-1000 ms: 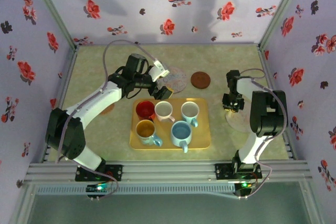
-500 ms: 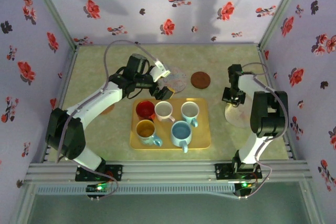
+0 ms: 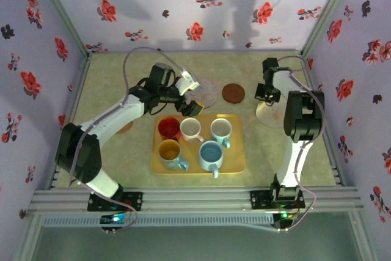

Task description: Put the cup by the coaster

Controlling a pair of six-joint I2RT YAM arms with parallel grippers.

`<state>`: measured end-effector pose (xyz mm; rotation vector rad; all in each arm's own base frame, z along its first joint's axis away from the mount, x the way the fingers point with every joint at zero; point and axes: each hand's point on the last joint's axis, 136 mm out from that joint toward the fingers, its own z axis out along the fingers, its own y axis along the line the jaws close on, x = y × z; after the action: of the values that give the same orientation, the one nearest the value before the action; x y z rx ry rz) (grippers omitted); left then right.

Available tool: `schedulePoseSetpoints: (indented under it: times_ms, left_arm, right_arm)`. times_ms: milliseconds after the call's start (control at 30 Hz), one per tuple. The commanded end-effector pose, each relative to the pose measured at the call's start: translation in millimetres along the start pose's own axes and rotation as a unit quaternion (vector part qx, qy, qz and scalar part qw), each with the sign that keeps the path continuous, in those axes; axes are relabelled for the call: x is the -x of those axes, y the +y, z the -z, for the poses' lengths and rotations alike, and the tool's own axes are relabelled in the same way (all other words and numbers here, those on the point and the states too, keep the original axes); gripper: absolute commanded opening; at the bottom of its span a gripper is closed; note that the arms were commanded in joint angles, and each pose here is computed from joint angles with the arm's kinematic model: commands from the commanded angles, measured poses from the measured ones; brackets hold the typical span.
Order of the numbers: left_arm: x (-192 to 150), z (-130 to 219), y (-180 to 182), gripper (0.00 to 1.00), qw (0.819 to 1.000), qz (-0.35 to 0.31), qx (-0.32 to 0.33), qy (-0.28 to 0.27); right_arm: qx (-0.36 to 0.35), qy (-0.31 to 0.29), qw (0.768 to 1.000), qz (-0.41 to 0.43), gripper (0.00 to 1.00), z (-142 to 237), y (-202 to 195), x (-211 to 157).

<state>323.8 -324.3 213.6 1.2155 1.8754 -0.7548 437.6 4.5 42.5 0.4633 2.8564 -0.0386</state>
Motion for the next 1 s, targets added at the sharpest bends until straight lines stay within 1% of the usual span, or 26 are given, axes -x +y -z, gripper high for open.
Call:
schedulePoseSetpoints:
  times_ms: [0,467,733,967]
  left_arm:
    - [7,-6,0,1.0,1.0,0.0,-0.004,-0.01]
    - [2,-13,5,0.99,1.0,0.011,0.001,-0.004]
    - [3,-13,8,1.0,1.0,0.013,0.006,-0.002]
    - [4,-15,10,1.0,1.0,0.013,0.007,0.001]
  right_arm:
    - [0.011,-0.015,1.0,-0.001,0.0,-1,4,21]
    - [0.044,-0.026,0.999,-0.005,0.0,-16,22,63]
    - [0.062,-0.018,0.998,-0.005,0.0,-26,32,69]
    - [0.067,-0.011,0.998,-0.004,0.04,-35,37,73]
